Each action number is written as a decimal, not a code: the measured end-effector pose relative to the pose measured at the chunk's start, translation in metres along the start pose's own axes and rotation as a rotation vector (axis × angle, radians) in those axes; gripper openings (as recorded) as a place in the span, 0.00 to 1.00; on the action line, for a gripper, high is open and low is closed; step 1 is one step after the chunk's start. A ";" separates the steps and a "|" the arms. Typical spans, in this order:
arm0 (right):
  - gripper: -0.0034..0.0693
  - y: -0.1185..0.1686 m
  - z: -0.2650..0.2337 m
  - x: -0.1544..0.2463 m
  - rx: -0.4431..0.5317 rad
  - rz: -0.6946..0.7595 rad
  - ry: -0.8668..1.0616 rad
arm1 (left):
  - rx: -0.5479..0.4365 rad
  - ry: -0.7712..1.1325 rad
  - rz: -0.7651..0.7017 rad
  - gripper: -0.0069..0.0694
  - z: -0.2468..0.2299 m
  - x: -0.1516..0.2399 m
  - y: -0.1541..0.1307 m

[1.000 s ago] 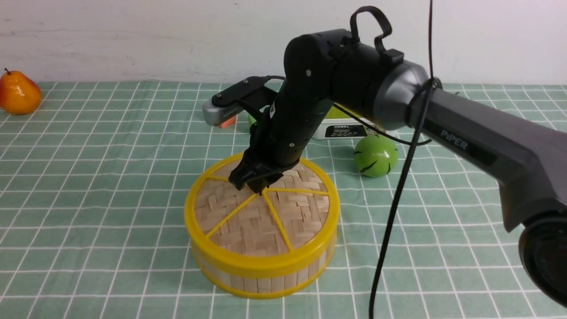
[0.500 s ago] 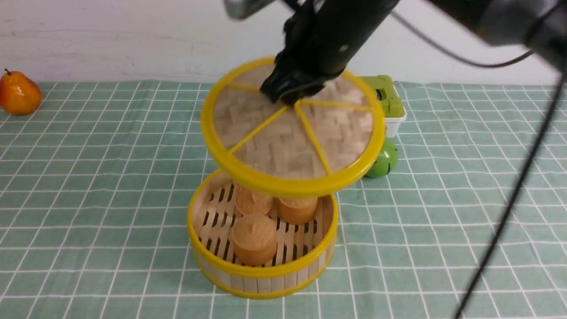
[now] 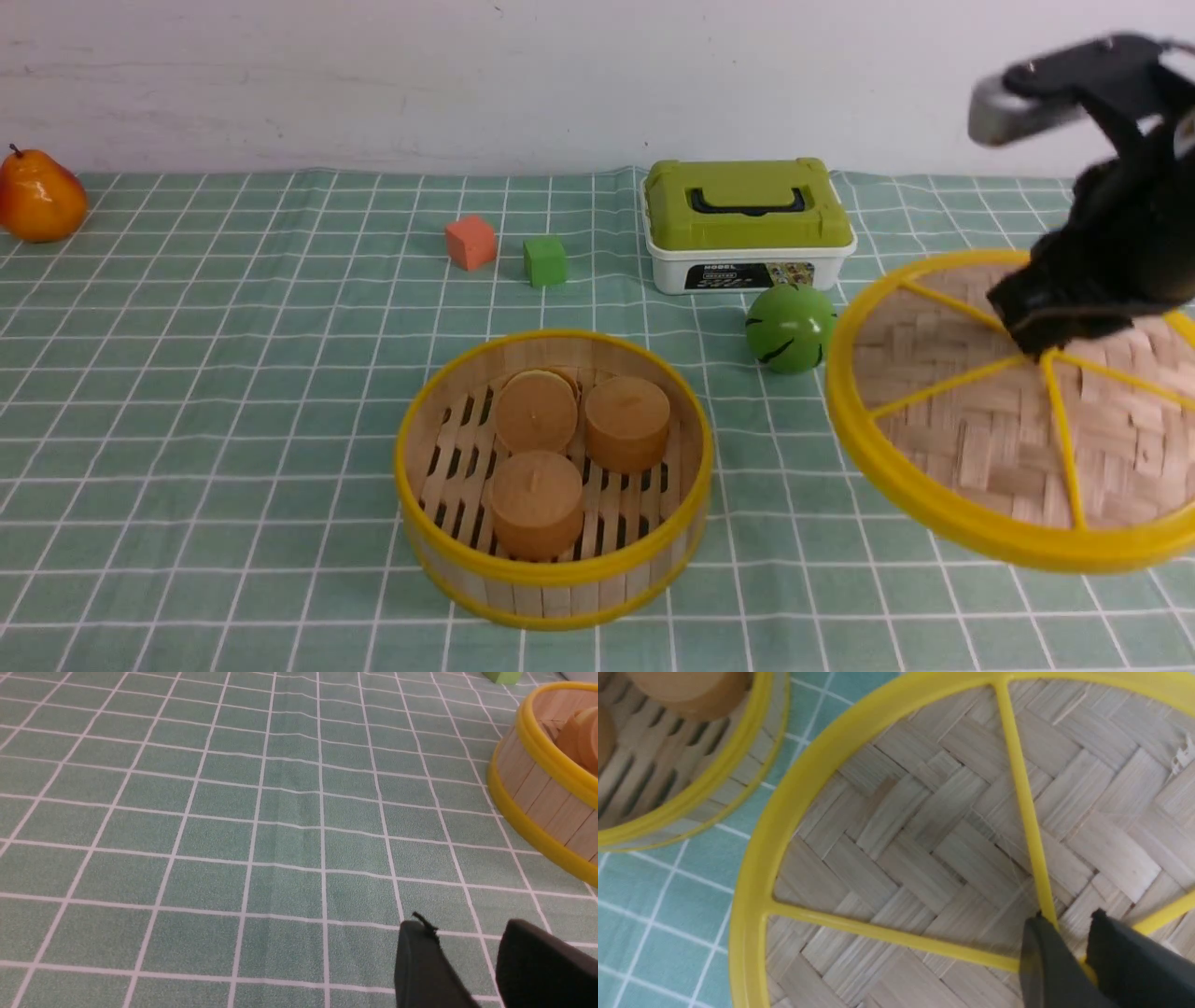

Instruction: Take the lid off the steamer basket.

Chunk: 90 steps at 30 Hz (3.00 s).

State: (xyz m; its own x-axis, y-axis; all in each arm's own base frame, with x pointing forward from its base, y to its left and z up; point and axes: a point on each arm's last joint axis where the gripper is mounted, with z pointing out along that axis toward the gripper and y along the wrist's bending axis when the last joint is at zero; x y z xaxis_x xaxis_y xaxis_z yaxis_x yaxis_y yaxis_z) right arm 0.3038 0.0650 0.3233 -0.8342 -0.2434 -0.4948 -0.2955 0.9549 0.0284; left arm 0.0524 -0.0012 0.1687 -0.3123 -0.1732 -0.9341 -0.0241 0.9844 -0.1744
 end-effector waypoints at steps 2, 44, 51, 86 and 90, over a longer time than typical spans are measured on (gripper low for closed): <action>0.16 -0.006 0.020 0.010 0.002 0.039 -0.008 | 0.000 0.000 0.000 0.40 0.000 0.000 0.000; 0.03 0.026 -0.146 0.151 0.011 0.011 -0.549 | 0.000 0.000 0.000 0.40 0.000 0.000 0.000; 0.02 0.027 -0.152 0.185 0.037 0.041 -0.593 | 0.000 0.000 0.000 0.40 0.000 0.000 0.000; 0.03 0.010 -0.049 0.247 0.219 0.066 -0.968 | 0.000 0.000 0.000 0.40 0.000 0.000 0.000; 0.03 0.006 -0.021 0.273 0.240 0.177 -0.990 | 0.000 0.000 0.000 0.40 0.000 0.000 0.000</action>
State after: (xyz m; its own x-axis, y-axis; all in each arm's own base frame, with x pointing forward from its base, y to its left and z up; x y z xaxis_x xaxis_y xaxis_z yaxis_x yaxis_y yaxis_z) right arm 0.0643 0.0011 0.2066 -0.0676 0.0490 -0.9965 -0.0149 0.9986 0.0501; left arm 0.0524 -0.0012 0.1687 -0.3123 -0.1732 -0.9341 -0.0241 0.9844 -0.1744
